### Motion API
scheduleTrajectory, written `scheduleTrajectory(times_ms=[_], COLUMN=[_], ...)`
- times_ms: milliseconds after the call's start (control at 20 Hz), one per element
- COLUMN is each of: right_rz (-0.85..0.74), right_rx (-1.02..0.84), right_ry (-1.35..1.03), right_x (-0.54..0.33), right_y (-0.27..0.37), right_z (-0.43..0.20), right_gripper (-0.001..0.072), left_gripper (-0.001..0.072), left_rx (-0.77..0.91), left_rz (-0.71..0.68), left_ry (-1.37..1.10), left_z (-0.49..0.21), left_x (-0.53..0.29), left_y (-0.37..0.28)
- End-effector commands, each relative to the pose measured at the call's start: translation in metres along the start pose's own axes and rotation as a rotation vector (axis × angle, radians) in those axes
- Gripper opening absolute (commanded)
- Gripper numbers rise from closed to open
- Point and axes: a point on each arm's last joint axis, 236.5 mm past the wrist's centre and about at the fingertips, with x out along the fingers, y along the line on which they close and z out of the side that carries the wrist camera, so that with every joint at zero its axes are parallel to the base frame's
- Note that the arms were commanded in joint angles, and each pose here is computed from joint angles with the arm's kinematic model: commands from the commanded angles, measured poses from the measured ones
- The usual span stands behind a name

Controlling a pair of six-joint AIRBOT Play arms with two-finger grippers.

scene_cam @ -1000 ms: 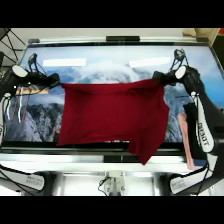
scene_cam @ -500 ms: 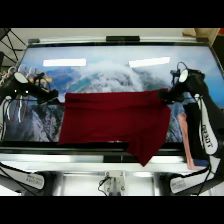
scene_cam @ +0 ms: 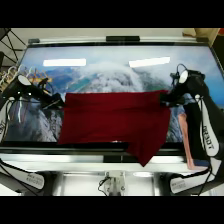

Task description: Fold the shirts.

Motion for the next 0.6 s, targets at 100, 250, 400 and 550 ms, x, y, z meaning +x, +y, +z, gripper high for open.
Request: scheduleTrajectory(times_ms=[100,250,400,550], right_rz=[-0.129,-0.04,-0.032,-0.029], right_rx=[-0.047,0.058,0.093,0.099], right_ry=[0.058,0.039,0.038,0.027], right_x=[-0.067,-0.078,-0.078,-0.083], right_y=[-0.052,-0.066,-0.076,-0.077], right_z=[-0.044,-0.078,-0.105,-0.113], right_gripper=[0.0511,0.0511,0.0511,0.0511], left_gripper=[0.047,0.047,0.0471,0.0471], left_rx=[-0.043,-0.129,-0.165,-0.209], left_rz=[0.021,0.031,0.028,0.032], left_ry=[0.102,0.13,0.159,0.172], left_z=[-0.051,-0.115,-0.18,-0.214], left_x=[-0.061,-0.053,-0.012,0.021], left_y=[0.022,0.039,0.044,0.053])
